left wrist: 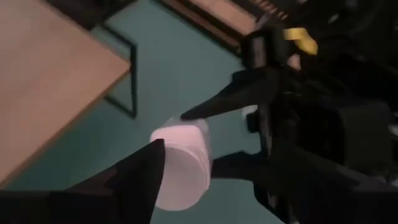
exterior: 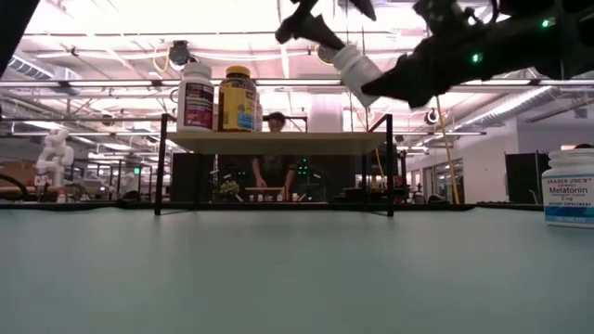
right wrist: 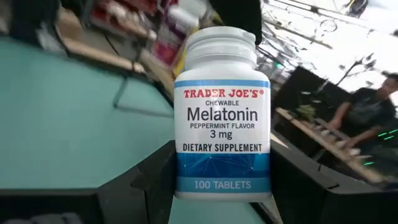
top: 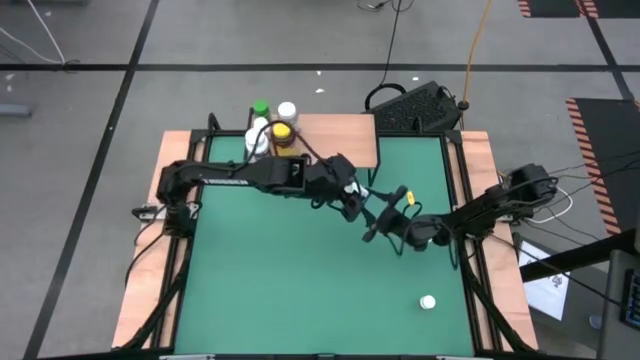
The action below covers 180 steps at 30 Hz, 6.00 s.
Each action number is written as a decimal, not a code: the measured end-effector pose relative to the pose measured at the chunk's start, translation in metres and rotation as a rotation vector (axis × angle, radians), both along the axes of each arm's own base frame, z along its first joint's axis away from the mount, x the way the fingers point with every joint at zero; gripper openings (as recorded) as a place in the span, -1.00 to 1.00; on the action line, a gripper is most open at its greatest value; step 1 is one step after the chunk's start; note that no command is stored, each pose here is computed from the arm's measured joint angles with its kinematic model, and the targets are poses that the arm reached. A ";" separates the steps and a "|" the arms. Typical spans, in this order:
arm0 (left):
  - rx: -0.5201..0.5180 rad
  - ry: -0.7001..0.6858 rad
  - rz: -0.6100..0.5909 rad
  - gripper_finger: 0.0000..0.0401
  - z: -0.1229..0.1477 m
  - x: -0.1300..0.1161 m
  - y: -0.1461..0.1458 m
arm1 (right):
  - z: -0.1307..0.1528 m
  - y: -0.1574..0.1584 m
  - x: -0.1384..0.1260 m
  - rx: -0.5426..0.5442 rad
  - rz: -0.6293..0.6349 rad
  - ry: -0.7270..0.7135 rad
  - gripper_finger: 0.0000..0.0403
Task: Pick and place medicine bottles onto shelf by color
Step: Put the left white supplement bottle on the shelf
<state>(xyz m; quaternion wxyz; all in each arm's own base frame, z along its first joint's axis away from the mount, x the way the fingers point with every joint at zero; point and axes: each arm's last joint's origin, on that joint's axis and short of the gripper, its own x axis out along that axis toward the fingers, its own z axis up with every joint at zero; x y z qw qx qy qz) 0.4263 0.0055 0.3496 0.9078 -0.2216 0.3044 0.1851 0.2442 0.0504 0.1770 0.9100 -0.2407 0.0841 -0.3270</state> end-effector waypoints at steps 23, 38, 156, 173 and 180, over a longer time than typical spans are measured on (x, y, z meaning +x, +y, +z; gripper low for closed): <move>0.023 0.095 0.065 0.43 -0.011 -0.003 0.014 | 0.010 0.009 0.006 -0.060 -0.078 -0.012 0.03; 0.020 0.067 -0.025 -0.15 -0.007 -0.001 0.013 | 0.009 0.010 0.005 -0.068 -0.074 -0.005 0.03; 0.494 0.530 -0.506 -0.08 0.009 -0.052 0.218 | 0.001 -0.023 -0.008 0.435 0.335 -0.099 0.53; 0.450 0.571 -0.468 -0.08 0.004 -0.066 0.238 | 0.000 -0.019 -0.010 0.450 0.351 -0.106 0.53; 0.446 0.575 -0.469 -0.08 0.004 -0.067 0.238 | 0.000 -0.019 -0.010 0.447 0.350 -0.105 0.53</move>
